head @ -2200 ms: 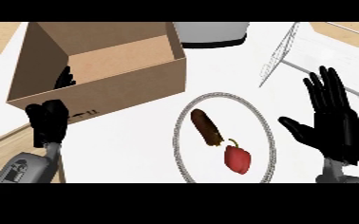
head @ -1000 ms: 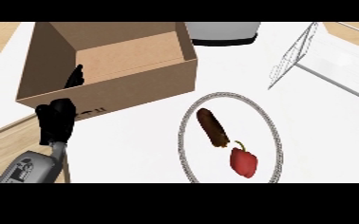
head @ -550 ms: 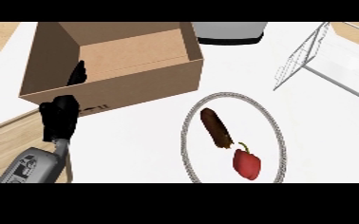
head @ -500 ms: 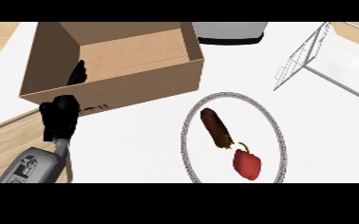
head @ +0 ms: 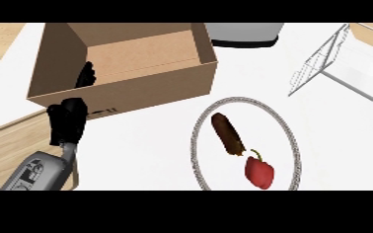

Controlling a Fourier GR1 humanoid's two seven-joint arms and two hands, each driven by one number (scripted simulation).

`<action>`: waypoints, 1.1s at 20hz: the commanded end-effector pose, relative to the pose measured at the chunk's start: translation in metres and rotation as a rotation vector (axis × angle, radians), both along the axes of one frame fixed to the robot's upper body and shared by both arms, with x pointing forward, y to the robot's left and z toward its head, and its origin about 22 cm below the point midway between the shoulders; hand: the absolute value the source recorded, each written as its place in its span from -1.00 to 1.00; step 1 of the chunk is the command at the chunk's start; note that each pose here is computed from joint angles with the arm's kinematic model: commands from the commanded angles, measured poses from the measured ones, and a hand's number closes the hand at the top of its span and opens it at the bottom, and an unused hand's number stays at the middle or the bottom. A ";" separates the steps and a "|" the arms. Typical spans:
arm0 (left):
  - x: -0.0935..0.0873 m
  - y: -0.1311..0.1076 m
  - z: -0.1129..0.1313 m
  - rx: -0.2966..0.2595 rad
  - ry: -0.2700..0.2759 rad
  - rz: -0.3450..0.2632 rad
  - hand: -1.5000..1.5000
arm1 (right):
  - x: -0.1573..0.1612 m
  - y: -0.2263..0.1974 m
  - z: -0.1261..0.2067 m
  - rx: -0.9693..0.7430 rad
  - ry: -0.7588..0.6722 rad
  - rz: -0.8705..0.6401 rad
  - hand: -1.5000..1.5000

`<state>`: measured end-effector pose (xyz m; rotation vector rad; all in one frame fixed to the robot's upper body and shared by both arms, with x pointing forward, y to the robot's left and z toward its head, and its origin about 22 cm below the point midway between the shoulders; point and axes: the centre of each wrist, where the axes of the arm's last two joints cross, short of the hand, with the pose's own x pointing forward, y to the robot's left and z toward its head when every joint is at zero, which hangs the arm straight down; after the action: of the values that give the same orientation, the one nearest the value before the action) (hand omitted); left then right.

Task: Pick the bell pepper from the placemat and place it in the tiered shelf

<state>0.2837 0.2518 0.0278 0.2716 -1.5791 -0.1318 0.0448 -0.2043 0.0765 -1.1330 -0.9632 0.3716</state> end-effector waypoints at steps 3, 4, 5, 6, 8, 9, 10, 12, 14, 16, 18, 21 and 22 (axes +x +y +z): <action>0.001 -0.036 -0.004 -0.020 0.014 -0.182 0.00 | 0.022 0.035 0.023 -0.061 0.020 -0.029 -1.00; 0.003 -0.039 -0.002 -0.006 0.006 -0.172 0.00 | 0.030 0.042 0.019 -0.067 0.013 -0.026 -1.00; 0.002 -0.026 -0.005 -0.003 0.007 -0.187 0.00 | 0.032 0.045 0.022 -0.085 0.017 -0.027 -1.00; 0.004 -0.038 0.000 0.003 0.006 -0.184 0.00 | 0.033 0.055 0.021 -0.084 0.032 -0.014 -1.00; 0.001 -0.027 -0.005 -0.023 0.017 -0.189 0.00 | 0.043 0.062 0.023 -0.123 0.038 -0.041 -1.00; 0.007 -0.030 -0.006 -0.035 0.007 -0.166 0.00 | 0.047 0.069 0.023 -0.117 0.029 -0.047 -1.00; -0.003 -0.027 -0.003 -0.014 0.004 -0.178 0.00 | 0.044 0.076 0.032 -0.103 0.025 -0.055 -1.00; 0.002 -0.026 -0.009 -0.014 -0.002 -0.159 0.00 | 0.051 0.083 0.036 -0.124 0.038 -0.058 -1.00; 0.001 -0.031 -0.003 -0.021 0.014 -0.189 0.00 | 0.058 0.094 0.027 -0.117 0.046 -0.038 -1.00; -0.002 -0.027 -0.005 -0.014 0.013 -0.181 0.00 | 0.064 0.093 0.022 -0.107 0.071 -0.047 -1.00; 0.006 -0.029 -0.010 -0.025 0.032 -0.163 0.00 | 0.061 0.105 0.027 -0.128 0.076 -0.029 -1.00; -0.009 -0.029 -0.013 -0.021 0.013 -0.183 0.00 | 0.074 0.100 0.023 -0.123 0.073 -0.071 -1.00; -0.001 -0.038 -0.004 -0.018 0.011 -0.172 0.00 | 0.069 0.103 0.022 -0.106 0.068 -0.053 -1.00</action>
<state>0.2831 0.2550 0.0185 0.2912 -1.5569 -0.1189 0.1060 -0.1160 0.0985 -1.2261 -0.9741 0.5125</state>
